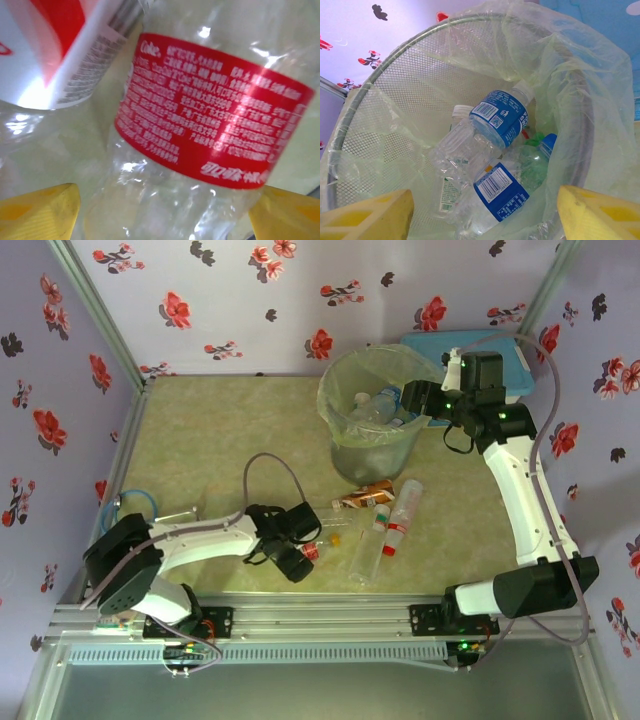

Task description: Put the plastic bottles in the bin

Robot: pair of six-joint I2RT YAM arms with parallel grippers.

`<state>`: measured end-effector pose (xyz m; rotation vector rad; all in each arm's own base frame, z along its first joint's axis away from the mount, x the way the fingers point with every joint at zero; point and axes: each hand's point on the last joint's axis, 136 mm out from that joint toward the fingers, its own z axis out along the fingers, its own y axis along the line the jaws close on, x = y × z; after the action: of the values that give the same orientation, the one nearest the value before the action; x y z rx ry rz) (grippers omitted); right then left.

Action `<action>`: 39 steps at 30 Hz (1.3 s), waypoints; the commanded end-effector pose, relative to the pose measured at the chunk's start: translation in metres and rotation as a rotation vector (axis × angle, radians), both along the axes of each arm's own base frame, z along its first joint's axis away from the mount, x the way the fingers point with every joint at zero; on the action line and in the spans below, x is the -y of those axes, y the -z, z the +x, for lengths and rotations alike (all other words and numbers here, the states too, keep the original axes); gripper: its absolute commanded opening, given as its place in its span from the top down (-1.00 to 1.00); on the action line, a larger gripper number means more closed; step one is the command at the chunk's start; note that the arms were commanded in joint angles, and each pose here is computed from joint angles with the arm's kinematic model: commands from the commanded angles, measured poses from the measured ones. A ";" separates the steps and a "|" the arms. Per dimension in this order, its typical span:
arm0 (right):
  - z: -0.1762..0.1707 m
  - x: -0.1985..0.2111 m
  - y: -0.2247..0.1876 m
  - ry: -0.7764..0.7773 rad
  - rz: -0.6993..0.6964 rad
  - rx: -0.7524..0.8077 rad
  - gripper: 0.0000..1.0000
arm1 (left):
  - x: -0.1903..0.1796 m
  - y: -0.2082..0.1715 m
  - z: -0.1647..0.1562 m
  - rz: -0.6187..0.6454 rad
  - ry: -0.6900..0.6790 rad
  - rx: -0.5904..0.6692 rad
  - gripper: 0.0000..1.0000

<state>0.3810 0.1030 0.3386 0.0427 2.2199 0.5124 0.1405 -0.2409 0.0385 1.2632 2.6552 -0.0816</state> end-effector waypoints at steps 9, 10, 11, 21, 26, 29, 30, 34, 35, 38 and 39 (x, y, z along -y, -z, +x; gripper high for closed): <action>-0.008 0.003 -0.012 -0.003 0.010 0.040 -0.53 | 0.004 -0.005 0.001 0.004 0.013 0.002 -0.10; -0.009 0.003 -0.014 -0.004 0.014 0.045 -0.53 | 0.006 -0.009 0.002 -0.009 0.014 0.010 -0.07; -0.009 0.003 -0.015 -0.004 0.017 0.047 -0.53 | 0.007 -0.013 0.003 -0.020 0.015 0.017 -0.06; -0.031 -0.013 -0.036 -0.072 0.134 0.098 -0.53 | 0.016 -0.095 0.016 -0.250 0.019 0.170 0.02; -0.042 -0.037 -0.050 -0.174 0.291 0.130 -0.53 | 0.014 -0.158 0.052 -0.502 -0.119 0.336 0.14; -0.045 -0.046 -0.059 -0.202 0.350 0.155 -0.54 | 0.018 -0.190 0.076 -0.672 -0.209 0.429 0.28; -0.046 -0.049 -0.062 -0.210 0.363 0.167 -0.54 | 0.019 -0.199 0.081 -0.717 -0.225 0.453 0.31; -0.052 -0.083 -0.075 -0.300 0.400 0.201 -0.55 | 0.024 -0.233 0.107 -0.886 -0.314 0.534 0.40; -0.055 -0.095 -0.076 -0.330 0.398 0.202 -0.56 | 0.024 -0.239 0.113 -0.913 -0.339 0.541 0.43; -0.057 -0.123 -0.077 -0.398 0.400 0.194 -0.61 | 0.022 -0.256 0.123 -0.974 -0.387 0.553 0.47; -0.057 -0.131 -0.077 -0.415 0.406 0.193 -0.64 | 0.023 -0.260 0.125 -0.991 -0.394 0.552 0.48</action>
<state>0.3219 0.2143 0.3970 -0.1985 1.9746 1.0807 0.2518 -0.2585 0.2602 0.4719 1.9875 -0.6472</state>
